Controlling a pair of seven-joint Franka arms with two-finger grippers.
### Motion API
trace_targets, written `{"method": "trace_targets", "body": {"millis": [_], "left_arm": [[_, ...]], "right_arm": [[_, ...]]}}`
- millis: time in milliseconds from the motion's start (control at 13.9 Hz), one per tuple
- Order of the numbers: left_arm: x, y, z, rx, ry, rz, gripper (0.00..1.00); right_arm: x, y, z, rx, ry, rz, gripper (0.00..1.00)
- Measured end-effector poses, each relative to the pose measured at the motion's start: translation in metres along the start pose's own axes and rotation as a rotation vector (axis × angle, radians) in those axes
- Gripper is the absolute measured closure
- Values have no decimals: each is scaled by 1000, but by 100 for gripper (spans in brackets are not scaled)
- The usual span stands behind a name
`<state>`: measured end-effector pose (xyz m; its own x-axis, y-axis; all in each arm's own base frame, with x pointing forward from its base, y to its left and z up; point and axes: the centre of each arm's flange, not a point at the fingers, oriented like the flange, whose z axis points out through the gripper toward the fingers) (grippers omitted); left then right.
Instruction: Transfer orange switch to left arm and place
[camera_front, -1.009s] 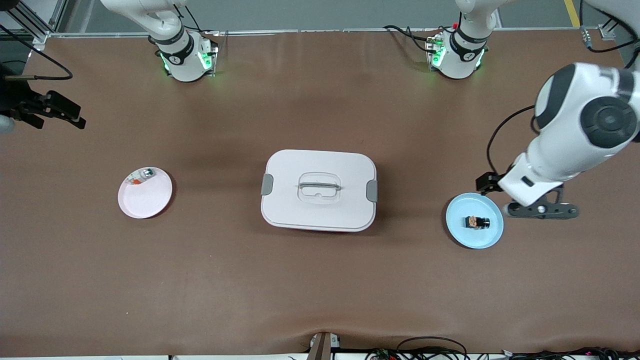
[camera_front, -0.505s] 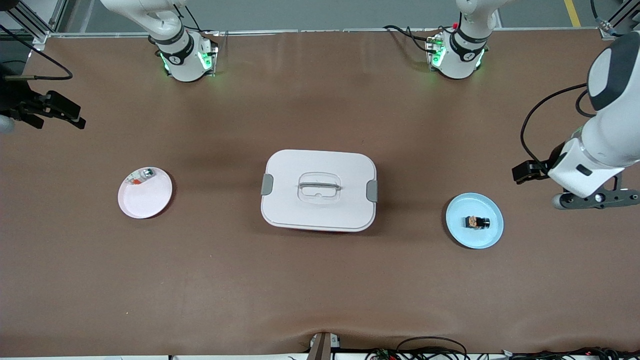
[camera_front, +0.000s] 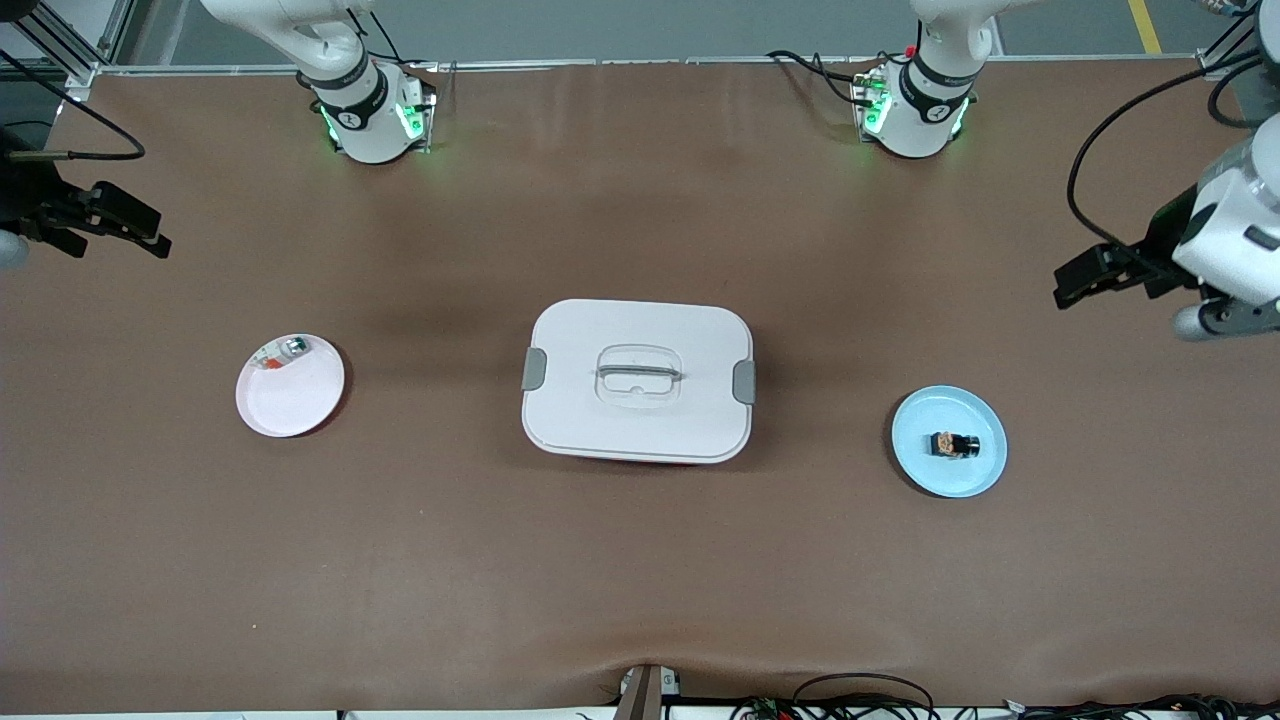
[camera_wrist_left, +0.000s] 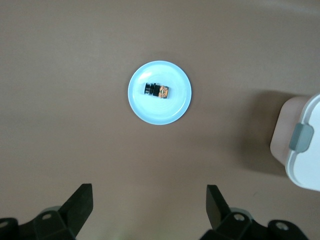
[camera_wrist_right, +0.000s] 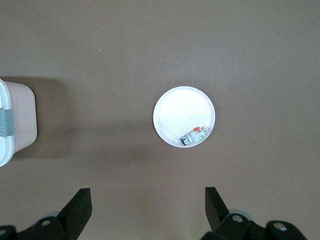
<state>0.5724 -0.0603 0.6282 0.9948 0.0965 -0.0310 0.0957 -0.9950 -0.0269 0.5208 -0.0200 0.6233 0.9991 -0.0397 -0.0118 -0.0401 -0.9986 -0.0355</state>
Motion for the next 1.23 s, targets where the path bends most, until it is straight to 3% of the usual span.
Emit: {"method": "trace_targets", "body": {"millis": [721,1225], "left_arm": [[-32,-12,-6,25,2,86,0],[-41,-9,-18,-10,23,125,0]], "right_arm": [[0,0,-4,-1,8,0,0],[0,1,-5,-1,11,1,0]]}}
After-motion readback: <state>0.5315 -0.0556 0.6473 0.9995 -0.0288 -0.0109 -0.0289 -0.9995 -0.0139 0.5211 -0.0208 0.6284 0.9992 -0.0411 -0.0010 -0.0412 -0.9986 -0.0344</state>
